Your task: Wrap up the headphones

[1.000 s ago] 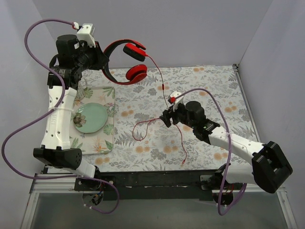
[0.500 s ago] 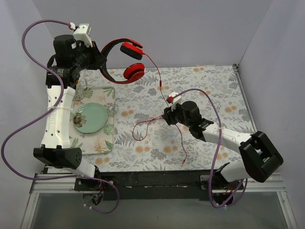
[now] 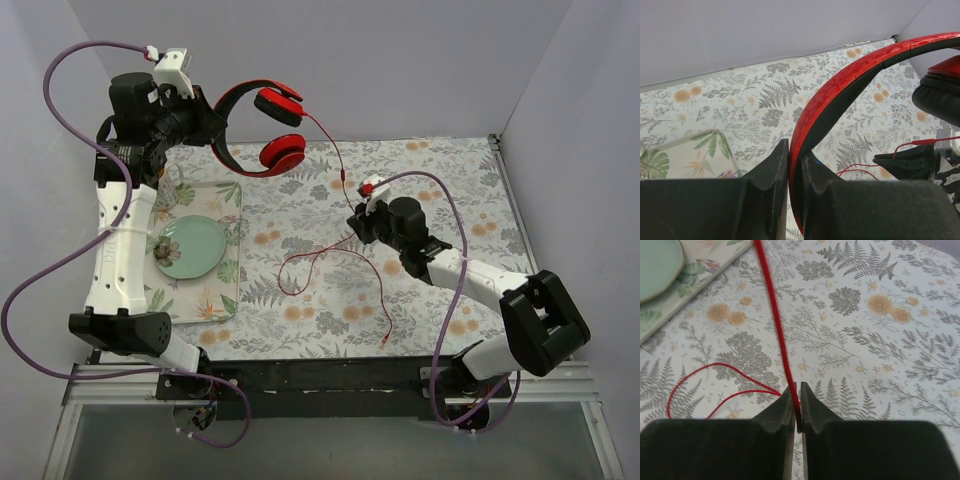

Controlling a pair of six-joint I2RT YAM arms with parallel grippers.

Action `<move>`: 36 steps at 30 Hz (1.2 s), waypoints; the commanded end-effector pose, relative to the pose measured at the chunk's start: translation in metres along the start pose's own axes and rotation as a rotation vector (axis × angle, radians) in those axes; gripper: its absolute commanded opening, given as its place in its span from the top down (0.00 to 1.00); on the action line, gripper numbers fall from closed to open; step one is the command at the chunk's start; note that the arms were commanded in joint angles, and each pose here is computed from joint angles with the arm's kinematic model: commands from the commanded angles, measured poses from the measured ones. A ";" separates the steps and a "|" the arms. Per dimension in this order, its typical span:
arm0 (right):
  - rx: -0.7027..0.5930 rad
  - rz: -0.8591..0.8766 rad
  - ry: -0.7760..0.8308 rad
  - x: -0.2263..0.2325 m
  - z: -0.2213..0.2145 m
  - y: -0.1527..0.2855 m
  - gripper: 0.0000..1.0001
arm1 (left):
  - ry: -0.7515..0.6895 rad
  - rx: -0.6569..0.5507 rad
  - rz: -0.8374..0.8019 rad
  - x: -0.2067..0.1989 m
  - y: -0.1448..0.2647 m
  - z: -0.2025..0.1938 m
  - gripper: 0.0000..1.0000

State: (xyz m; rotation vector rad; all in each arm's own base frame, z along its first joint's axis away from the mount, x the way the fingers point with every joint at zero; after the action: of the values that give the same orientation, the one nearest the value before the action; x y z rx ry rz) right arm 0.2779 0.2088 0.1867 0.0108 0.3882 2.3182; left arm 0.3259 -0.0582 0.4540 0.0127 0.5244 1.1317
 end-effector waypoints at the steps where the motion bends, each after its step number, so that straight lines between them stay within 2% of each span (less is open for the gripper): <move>1: -0.082 0.051 0.001 0.000 0.027 -0.013 0.98 | -0.008 -0.064 -0.036 -0.012 0.019 0.008 1.00; 4: -0.035 0.024 0.022 -0.003 0.036 -0.007 0.99 | -0.040 -0.049 0.084 0.012 0.000 -0.003 1.00; 6: 0.035 -0.027 0.078 -0.006 0.044 0.002 0.99 | -0.076 -0.063 0.232 0.035 -0.009 -0.012 1.00; 7: 0.057 -0.091 0.139 -0.008 0.052 0.011 0.99 | -0.122 -0.083 0.279 0.044 -0.014 -0.014 1.00; 9: 0.122 -0.167 0.215 -0.012 0.067 0.025 0.99 | -0.140 -0.025 0.354 0.065 -0.028 -0.038 1.00; 11: 0.140 -0.174 0.344 -0.004 0.087 0.039 0.99 | -0.173 -0.002 0.425 0.079 -0.038 -0.050 1.00; 15: 0.193 -0.283 0.547 0.006 0.130 0.064 0.99 | -0.263 0.062 0.505 0.087 -0.064 -0.069 1.00; 17: 0.156 -0.264 0.584 0.015 0.159 0.073 0.99 | -0.331 0.076 0.539 0.085 -0.070 -0.073 1.00; 21: 0.023 -0.212 0.618 0.021 0.203 0.084 0.99 | -0.494 0.144 0.481 0.058 -0.085 -0.105 1.00; 26: -0.131 -0.240 0.653 0.017 0.243 0.089 0.99 | -0.641 0.150 0.349 0.022 -0.079 -0.125 1.00; 31: -0.111 -0.272 0.714 0.005 0.256 0.076 0.99 | -0.761 0.151 0.212 -0.011 -0.066 -0.138 1.00; 36: -0.108 -0.297 0.690 -0.025 0.262 0.071 0.99 | -0.785 0.170 0.125 -0.020 -0.049 -0.139 1.00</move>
State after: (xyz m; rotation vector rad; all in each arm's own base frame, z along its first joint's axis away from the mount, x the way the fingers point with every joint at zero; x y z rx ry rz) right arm 0.2624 0.2355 0.4352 -0.8346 0.6216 2.0316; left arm 0.3189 -0.1366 0.2879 0.7266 -0.0012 1.1240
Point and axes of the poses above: each gripper's point midway between its finger pads, its own y axis back along the fingers, its own x axis along the line the jaws close on, z = x × y, the point moved 9 cm from there along y, back along the fingers, and after that the axes turned 10 degrees about y, right-handed, at the moved point
